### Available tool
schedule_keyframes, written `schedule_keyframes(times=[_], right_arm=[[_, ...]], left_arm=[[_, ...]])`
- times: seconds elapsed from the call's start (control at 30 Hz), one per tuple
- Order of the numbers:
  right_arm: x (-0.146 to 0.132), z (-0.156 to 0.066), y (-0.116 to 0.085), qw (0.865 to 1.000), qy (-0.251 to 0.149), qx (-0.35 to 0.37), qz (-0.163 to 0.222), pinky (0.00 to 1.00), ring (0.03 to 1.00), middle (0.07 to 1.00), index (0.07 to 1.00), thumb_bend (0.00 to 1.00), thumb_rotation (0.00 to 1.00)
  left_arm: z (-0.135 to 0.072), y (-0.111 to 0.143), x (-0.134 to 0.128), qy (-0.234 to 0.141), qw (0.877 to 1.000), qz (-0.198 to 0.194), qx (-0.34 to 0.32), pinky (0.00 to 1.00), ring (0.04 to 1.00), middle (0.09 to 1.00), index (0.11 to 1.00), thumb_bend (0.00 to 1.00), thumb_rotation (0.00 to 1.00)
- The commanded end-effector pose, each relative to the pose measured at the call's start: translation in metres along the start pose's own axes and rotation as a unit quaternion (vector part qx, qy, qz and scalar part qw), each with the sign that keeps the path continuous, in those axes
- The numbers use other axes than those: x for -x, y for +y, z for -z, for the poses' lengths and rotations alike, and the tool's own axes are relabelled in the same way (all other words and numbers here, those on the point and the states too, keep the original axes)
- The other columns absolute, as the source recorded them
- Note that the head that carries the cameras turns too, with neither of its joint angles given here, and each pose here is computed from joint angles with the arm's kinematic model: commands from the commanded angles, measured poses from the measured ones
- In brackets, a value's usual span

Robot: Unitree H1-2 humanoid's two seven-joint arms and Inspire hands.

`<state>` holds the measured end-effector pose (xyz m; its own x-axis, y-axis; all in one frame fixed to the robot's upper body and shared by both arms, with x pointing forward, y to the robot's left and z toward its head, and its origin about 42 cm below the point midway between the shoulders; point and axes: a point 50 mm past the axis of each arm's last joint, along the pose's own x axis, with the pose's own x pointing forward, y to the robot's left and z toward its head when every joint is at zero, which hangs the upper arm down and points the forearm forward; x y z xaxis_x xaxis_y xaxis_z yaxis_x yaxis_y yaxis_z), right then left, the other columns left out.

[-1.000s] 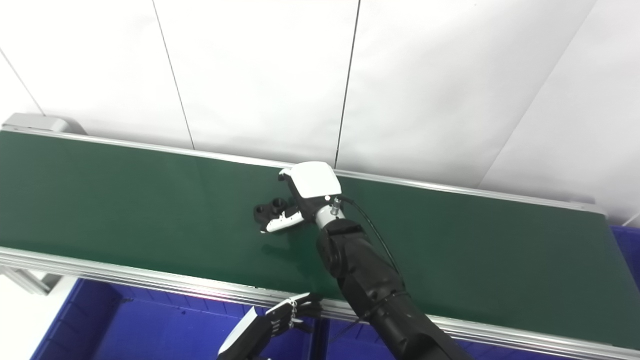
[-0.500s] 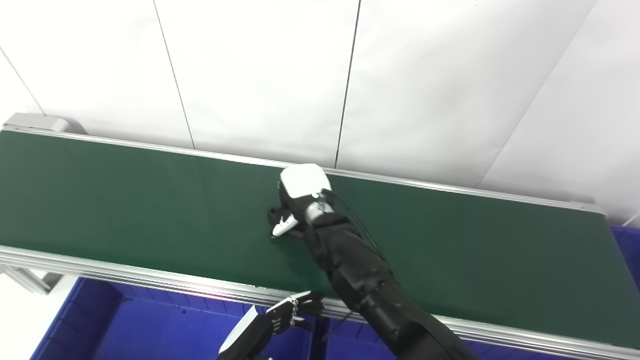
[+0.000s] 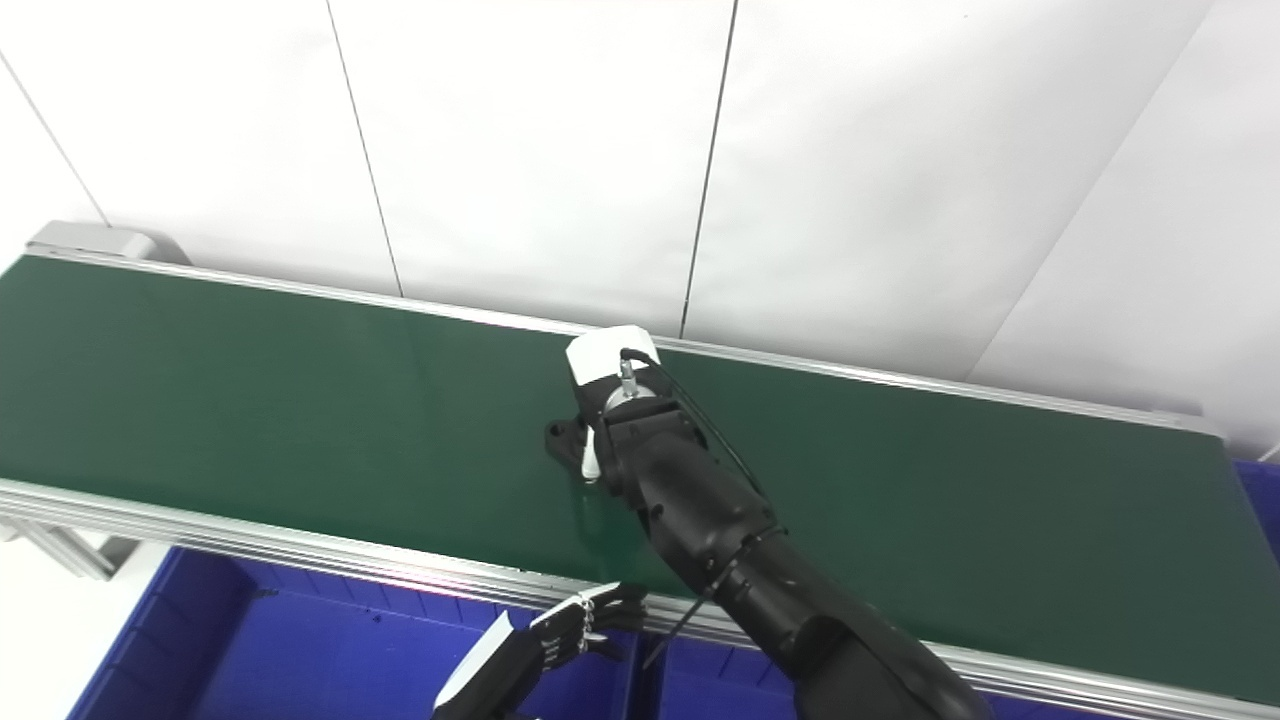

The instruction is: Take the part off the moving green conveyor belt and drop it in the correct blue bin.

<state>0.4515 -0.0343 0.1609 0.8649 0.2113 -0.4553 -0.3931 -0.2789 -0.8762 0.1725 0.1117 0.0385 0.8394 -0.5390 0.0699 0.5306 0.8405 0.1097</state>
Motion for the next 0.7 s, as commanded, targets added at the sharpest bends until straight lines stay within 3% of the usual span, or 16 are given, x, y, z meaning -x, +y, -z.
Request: schedule_keyframes(times=[0.0, 0.03, 0.1, 0.17, 0.4, 0.67], right_arm=[[0.0, 0.011, 0.011, 0.999, 0.015, 0.005, -0.036, 0.16, 0.218, 0.331, 0.497, 0.51, 0.13], [0.002, 0.012, 0.008, 0.999, 0.013, 0.003, -0.038, 0.16, 0.221, 0.334, 0.497, 0.51, 0.13], [0.006, 0.014, 0.003, 0.999, 0.005, -0.005, -0.034, 0.2, 0.266, 0.445, 0.496, 0.52, 0.03], [0.013, 0.017, -0.003, 0.999, -0.01, -0.028, -0.012, 0.2, 0.274, 0.468, 0.495, 0.52, 0.01], [0.04, 0.026, -0.013, 0.989, -0.061, -0.098, 0.088, 0.15, 0.211, 0.47, 0.493, 0.53, 0.0], [0.073, 0.037, -0.015, 0.972, -0.093, -0.142, 0.161, 0.14, 0.207, 0.469, 0.492, 0.52, 0.0]], left_arm=[[-0.01, 0.002, -0.004, -0.03, 1.0, -0.001, -0.008, 0.71, 0.817, 0.839, 0.861, 0.94, 0.59], [-0.01, 0.002, -0.004, -0.031, 0.999, 0.0, -0.008, 0.71, 0.818, 0.84, 0.862, 0.94, 0.59], [-0.009, 0.002, -0.004, -0.032, 0.999, -0.001, -0.007, 0.72, 0.82, 0.837, 0.863, 0.93, 0.59], [-0.009, 0.002, -0.005, -0.032, 0.999, -0.001, -0.004, 0.71, 0.813, 0.831, 0.861, 0.93, 0.58], [-0.008, 0.004, -0.007, -0.034, 0.999, 0.002, -0.002, 0.72, 0.815, 0.828, 0.864, 0.93, 0.58], [-0.006, 0.008, -0.005, -0.032, 0.999, 0.002, 0.002, 0.72, 0.815, 0.83, 0.864, 0.92, 0.58]])
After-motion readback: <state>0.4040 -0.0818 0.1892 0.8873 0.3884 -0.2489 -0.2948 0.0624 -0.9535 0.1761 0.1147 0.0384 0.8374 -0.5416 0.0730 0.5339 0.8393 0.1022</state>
